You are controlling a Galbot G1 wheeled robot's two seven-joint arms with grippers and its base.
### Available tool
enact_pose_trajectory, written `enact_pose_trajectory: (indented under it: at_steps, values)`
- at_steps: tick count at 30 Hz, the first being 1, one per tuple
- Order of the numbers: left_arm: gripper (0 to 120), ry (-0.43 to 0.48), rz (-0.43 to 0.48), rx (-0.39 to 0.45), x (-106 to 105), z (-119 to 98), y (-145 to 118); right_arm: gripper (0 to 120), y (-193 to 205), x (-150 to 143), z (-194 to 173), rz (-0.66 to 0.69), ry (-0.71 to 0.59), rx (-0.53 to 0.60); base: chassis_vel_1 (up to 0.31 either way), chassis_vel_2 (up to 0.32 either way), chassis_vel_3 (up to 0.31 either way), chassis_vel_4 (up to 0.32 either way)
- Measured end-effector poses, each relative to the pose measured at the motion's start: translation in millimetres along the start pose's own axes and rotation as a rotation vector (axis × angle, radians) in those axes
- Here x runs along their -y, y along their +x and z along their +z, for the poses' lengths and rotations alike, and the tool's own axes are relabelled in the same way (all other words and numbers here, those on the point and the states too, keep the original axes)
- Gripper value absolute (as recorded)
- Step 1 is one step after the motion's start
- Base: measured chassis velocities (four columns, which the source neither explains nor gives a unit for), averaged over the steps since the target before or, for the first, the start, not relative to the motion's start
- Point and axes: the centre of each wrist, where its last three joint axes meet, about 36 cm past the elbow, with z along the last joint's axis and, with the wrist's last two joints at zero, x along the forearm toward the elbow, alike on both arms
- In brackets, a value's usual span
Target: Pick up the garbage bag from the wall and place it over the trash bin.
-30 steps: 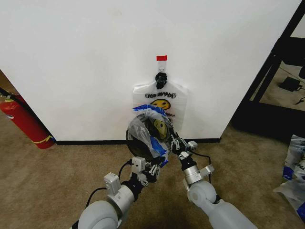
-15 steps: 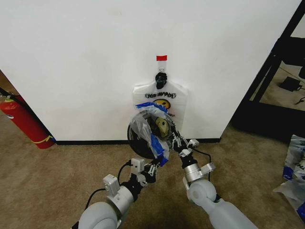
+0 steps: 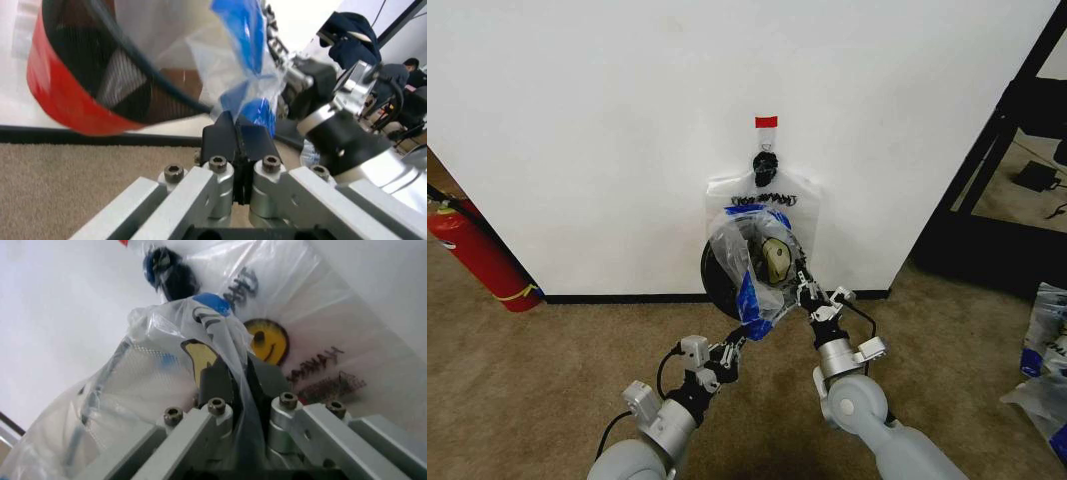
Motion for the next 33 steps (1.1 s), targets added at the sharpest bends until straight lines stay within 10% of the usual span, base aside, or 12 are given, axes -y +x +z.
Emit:
enact_pose_trajectory:
  at_steps: [10, 33]
  values:
    - [0, -0.010, 0.063, -0.052, 12, 20, 7, 1, 8, -12, -3, -0.011, -0.036, 0.026, 0.000, 0.000, 0.000, 0.000]
    - [0, -0.199, -0.102, 0.065, -55, 25, -15, 1, 30, -15, -26, -0.012, -0.015, -0.011, 0.000, 0.000, 0.000, 0.000]
